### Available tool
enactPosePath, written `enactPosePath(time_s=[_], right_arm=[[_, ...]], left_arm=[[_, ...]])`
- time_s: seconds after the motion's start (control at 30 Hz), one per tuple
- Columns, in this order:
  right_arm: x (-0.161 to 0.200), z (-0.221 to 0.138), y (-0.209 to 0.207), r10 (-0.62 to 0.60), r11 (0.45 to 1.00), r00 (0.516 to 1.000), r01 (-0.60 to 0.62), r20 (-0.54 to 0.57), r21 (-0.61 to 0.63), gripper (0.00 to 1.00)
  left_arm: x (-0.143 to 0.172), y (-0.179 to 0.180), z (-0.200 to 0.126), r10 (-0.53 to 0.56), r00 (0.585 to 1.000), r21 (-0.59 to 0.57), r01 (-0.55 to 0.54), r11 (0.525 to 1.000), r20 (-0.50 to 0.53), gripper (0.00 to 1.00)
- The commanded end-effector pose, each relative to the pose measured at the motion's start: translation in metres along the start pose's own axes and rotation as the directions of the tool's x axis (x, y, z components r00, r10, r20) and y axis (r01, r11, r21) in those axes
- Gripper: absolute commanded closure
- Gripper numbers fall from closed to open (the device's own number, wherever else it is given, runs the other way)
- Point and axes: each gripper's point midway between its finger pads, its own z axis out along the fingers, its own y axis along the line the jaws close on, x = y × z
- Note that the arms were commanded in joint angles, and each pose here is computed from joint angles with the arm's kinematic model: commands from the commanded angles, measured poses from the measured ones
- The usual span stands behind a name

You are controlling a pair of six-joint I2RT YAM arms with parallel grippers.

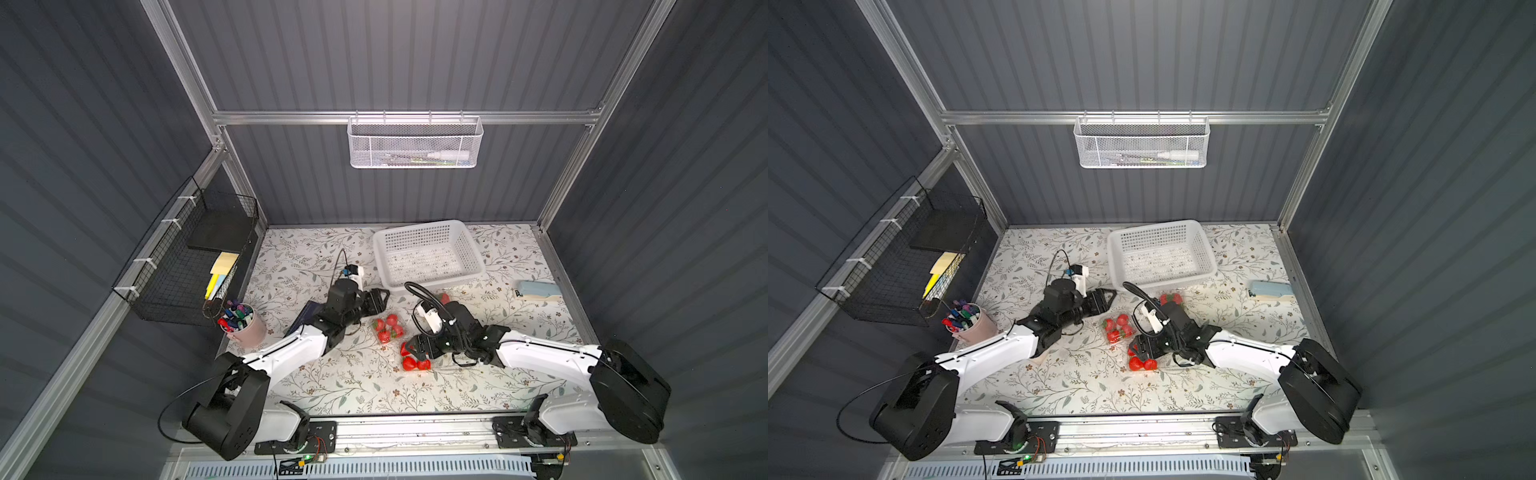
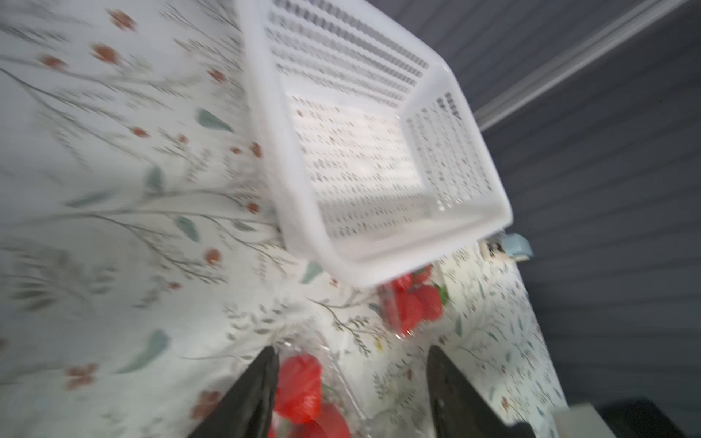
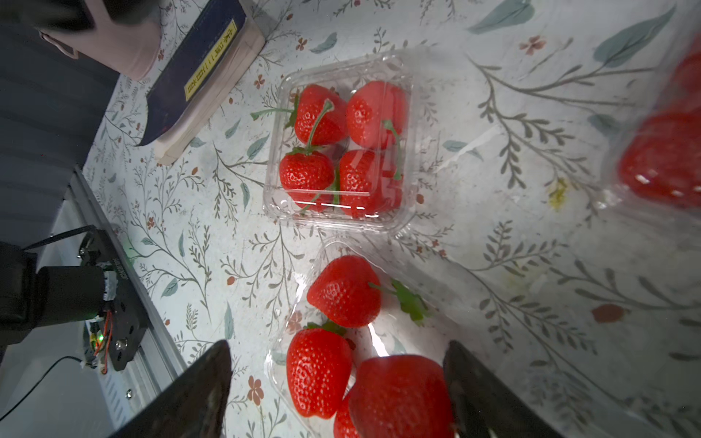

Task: Pack strawberries into containers
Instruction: Place the strawberry in the packing box.

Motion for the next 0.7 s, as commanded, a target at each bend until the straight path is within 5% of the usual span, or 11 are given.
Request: enactPosePath(time_s=[0.0,0.2,0.37,0.67], right_arm=[[-0.004,-0.008,0.023,0.036,0.989,0.999,-0.032,0.027,-0.143,0.14],[0.0,-0.015,0.027,0.095,0.969,0.992,-0.072,0.088,-0.236,0.13],[-0.006,-0.017,0.018,0.16,0.957,0.979,-0.123,0.124,-0.263,0.13],[-0.018,-0.015,0.017,0.192,0.948,0.969,-0.142,0.158,-0.284,0.13]], left_arm=[[0.044,-0.011,0.003,-0.03,0.995,0.126,0.042,0.991,-0.095,0.39],[0.057,-0.029,-0.006,-0.039,0.991,0.258,0.07,0.964,-0.127,0.59],[0.055,-0.028,-0.004,-0.037,0.992,0.243,0.066,0.968,-0.121,0.6],[0.082,-0.039,-0.009,-0.031,0.983,0.264,0.079,0.961,-0.181,0.8]])
